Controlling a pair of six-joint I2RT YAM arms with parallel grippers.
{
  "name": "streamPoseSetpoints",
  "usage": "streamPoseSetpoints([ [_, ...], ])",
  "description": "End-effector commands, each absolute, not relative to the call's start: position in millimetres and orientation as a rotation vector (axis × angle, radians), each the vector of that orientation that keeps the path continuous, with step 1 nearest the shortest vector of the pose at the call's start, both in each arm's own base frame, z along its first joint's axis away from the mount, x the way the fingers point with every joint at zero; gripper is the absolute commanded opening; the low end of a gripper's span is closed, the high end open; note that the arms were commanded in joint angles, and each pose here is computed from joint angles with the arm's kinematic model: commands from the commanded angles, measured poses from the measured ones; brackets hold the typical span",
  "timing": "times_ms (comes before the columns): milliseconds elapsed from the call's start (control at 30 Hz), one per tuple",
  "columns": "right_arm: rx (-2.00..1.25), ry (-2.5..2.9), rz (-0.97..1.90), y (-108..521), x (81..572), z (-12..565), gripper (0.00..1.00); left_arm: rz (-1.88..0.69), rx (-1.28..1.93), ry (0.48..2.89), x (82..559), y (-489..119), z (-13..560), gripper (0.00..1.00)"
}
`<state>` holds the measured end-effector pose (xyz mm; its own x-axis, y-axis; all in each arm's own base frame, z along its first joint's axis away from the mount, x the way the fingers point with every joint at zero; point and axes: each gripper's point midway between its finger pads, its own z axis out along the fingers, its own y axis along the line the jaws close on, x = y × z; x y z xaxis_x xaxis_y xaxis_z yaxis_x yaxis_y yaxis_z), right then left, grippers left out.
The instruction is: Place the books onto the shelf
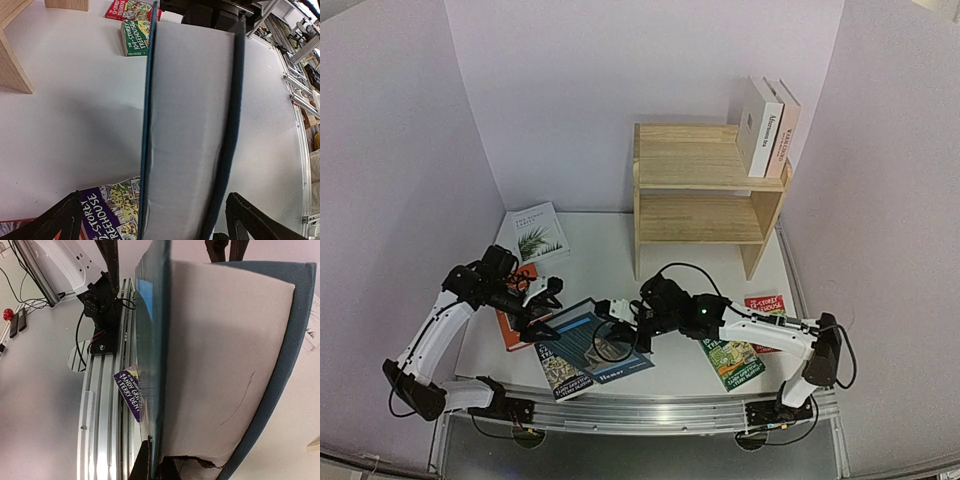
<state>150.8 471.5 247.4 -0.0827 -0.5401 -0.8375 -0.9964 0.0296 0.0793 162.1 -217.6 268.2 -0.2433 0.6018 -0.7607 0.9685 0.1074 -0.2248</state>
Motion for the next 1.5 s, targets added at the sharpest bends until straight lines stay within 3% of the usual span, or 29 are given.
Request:
streamPoseSetpoints([
  [0,-1.600,1.535,0.901,482,154,275,0.00,-0.944,1.536,1.842,164,-224,278,0.99],
  [67,-1.596,1.530,0.895,485,156,277,0.00,-0.965,1.530,1.837,161,-228,281,0.94],
  [267,-1.551,1.573,0.868,488,171,274,0.00,-1.035,1.454,1.867,159,-234,293,0.51],
  [500,-1.372,1.670,0.795,486,205,284,0.00,-1.053,1.374,1.940,157,-231,295,0.25],
  [533,-1.330,1.694,0.767,484,213,285,0.03,-1.048,1.331,1.965,161,-231,297,0.24],
  [633,-1.250,1.735,0.684,479,228,283,0.31,-0.976,1.133,2.039,186,-229,303,0.14],
  [833,-1.009,1.811,0.504,460,266,290,0.82,-0.840,0.831,2.222,219,-211,284,0.11],
  [867,-0.968,1.817,0.468,456,272,292,0.86,-0.838,0.754,2.256,224,-207,283,0.12],
  [1000,-0.899,1.761,0.385,454,280,304,0.91,-0.781,0.297,2.363,261,-174,284,0.19],
  [1200,-1.100,1.418,0.458,534,215,296,0.93,-0.793,-0.346,2.405,292,-125,285,0.21],
  [1467,-1.080,1.309,0.397,604,222,266,0.93,-0.836,-0.703,2.439,289,-107,272,0.24],
])
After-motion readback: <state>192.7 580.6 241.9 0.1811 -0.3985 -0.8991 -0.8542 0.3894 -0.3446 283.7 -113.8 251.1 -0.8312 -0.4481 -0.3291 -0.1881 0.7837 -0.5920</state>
